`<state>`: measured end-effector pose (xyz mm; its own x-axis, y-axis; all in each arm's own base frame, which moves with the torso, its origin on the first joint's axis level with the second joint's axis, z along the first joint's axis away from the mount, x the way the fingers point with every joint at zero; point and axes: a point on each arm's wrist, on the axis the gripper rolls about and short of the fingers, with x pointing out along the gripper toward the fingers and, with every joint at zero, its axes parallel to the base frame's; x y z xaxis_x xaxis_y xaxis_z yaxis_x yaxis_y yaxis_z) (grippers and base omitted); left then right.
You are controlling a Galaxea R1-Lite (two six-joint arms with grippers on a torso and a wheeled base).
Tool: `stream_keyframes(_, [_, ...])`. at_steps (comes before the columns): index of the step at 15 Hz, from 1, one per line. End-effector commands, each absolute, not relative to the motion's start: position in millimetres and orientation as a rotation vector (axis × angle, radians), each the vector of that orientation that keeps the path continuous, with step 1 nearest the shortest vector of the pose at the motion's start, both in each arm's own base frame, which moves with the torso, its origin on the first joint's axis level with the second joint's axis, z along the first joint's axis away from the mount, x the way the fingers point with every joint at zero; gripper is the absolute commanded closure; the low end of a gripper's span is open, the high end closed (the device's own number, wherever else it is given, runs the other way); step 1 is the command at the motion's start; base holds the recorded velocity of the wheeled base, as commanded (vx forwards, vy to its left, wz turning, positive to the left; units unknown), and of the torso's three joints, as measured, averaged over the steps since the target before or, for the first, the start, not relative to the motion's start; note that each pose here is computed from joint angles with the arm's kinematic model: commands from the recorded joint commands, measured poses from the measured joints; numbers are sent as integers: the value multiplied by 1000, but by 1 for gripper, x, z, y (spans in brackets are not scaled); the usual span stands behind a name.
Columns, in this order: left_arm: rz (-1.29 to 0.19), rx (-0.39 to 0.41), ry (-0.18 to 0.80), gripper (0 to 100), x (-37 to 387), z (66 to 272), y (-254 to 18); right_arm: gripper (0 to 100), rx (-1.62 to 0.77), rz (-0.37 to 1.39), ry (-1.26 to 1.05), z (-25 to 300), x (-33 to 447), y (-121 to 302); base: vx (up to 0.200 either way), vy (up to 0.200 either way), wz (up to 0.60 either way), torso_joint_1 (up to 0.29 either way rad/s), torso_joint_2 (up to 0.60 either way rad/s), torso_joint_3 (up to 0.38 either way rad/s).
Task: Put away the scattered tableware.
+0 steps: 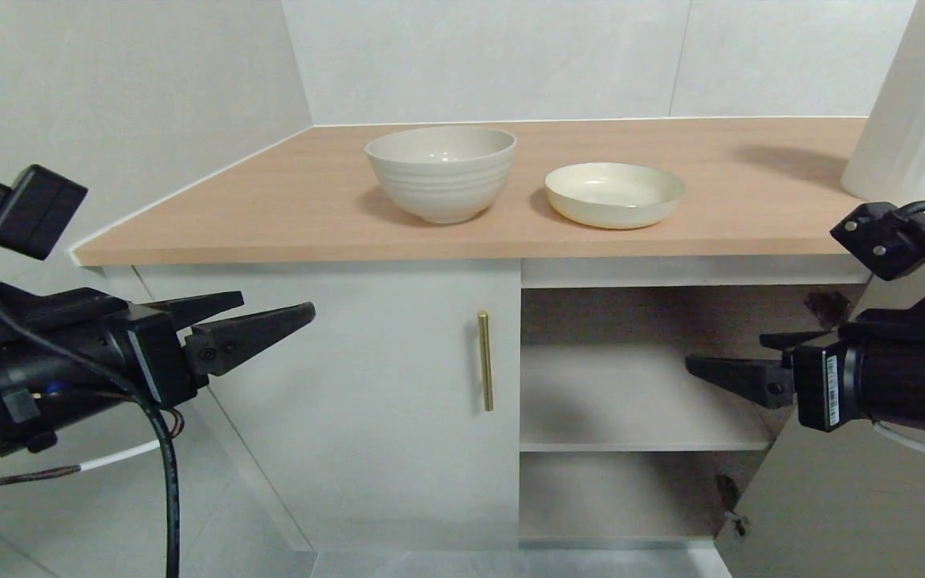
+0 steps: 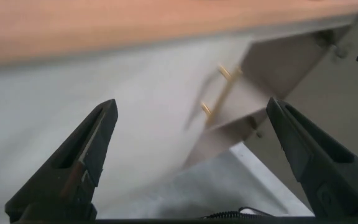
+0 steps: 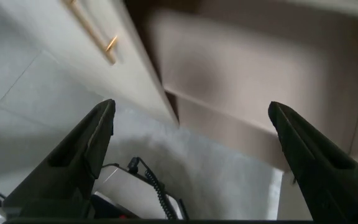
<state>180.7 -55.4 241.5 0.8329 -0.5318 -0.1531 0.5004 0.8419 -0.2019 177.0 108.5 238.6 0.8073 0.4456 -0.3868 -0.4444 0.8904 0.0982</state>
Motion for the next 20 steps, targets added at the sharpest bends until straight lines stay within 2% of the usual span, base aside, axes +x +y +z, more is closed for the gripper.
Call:
stream_keyframes(1, [-549,-157,210,0,181,241,-56,0,3,479,414,238,177,108,200,0,0,-7,2,-2])
stream_keyframes(2, [-552,-157,209,0,181,241,-56,0,-1,480,412,239,176,108,200,0,0,2,2,2])
stream_keyframes(11, [-567,-156,167,0,168,250,-55,0,2,487,402,241,173,107,0,0,0,2,-7,-2])
stream_keyframes(15, [-578,-156,162,0,164,253,-55,0,-18,528,390,242,167,104,0,0,0,52,-244,-245])
stream_keyframes(20, [-577,-156,171,0,166,252,-56,0,-24,531,388,242,165,103,0,0,0,170,-504,-297])
